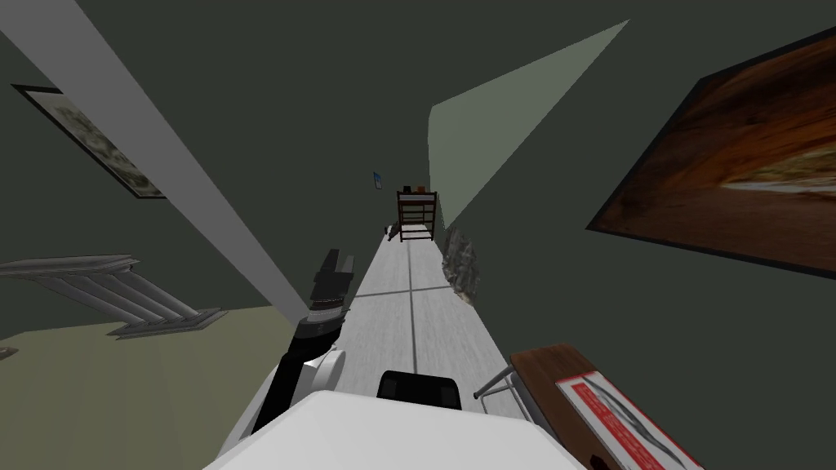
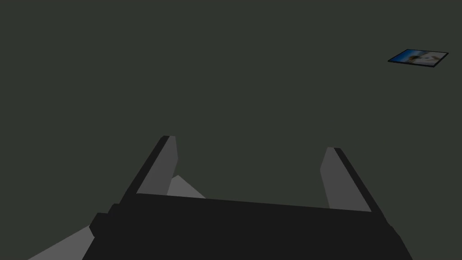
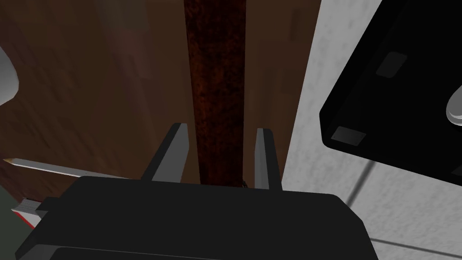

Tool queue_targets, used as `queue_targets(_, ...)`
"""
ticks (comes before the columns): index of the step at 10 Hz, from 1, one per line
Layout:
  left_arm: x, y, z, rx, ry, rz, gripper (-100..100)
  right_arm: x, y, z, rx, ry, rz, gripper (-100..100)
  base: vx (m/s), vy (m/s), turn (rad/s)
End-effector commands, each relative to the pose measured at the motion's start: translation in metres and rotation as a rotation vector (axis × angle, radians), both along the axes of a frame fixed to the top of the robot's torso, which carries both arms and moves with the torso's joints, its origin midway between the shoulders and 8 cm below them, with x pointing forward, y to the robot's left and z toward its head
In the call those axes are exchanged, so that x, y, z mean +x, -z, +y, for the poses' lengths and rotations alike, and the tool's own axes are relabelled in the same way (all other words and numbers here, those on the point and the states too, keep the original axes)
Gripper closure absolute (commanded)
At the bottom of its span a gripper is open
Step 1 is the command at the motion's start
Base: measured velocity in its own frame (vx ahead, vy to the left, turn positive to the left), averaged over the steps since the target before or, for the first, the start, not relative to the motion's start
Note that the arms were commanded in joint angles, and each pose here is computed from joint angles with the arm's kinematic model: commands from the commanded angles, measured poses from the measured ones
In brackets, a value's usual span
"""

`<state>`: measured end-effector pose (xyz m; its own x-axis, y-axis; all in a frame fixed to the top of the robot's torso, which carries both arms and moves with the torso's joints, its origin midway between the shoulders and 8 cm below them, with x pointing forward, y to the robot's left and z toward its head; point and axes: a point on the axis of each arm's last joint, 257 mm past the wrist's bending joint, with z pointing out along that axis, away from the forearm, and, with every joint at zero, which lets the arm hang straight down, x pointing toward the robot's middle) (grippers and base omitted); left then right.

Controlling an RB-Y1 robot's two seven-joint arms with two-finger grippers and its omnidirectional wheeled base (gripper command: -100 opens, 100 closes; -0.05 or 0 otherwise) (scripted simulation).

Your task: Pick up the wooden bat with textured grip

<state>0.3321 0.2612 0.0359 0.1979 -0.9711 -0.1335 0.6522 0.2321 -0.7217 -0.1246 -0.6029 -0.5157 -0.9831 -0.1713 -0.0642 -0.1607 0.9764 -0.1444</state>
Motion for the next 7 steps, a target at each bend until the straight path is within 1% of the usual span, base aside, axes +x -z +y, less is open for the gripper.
queue_targets(1, 0.0, 0.0, 0.0, 0.0, 0.0, 0.0, 0, 0.0, 0.0, 0.0, 0.0, 0.0, 0.0, 0, 0.0, 0.0, 0.0)
queue_targets(2, 0.0, 0.0, 0.0, 0.0, 0.0, 0.0, 0, -0.001, -0.011, -0.009, -0.007, -0.005, 0.001, 100, 0.014, 0.025, -0.05)
queue_targets(5, 0.0, 0.0, 0.0, 0.0, 0.0, 0.0, 0, 0.0, -0.024, -0.018, -0.007, -0.016, 0.002, 100, 0.023, 0.044, -0.053)
queue_targets(6, 0.0, 0.0, 0.0, 0.0, 0.0, 0.0, 0, -0.001, -0.02, -0.016, -0.007, -0.013, 0.002, 100, 0.005, 0.015, -0.008)
queue_targets(7, 0.0, 0.0, 0.0, 0.0, 0.0, 0.0, 0, -0.001, -0.021, -0.016, -0.007, -0.013, 0.002, 0, 0.0, 0.0, 0.0)
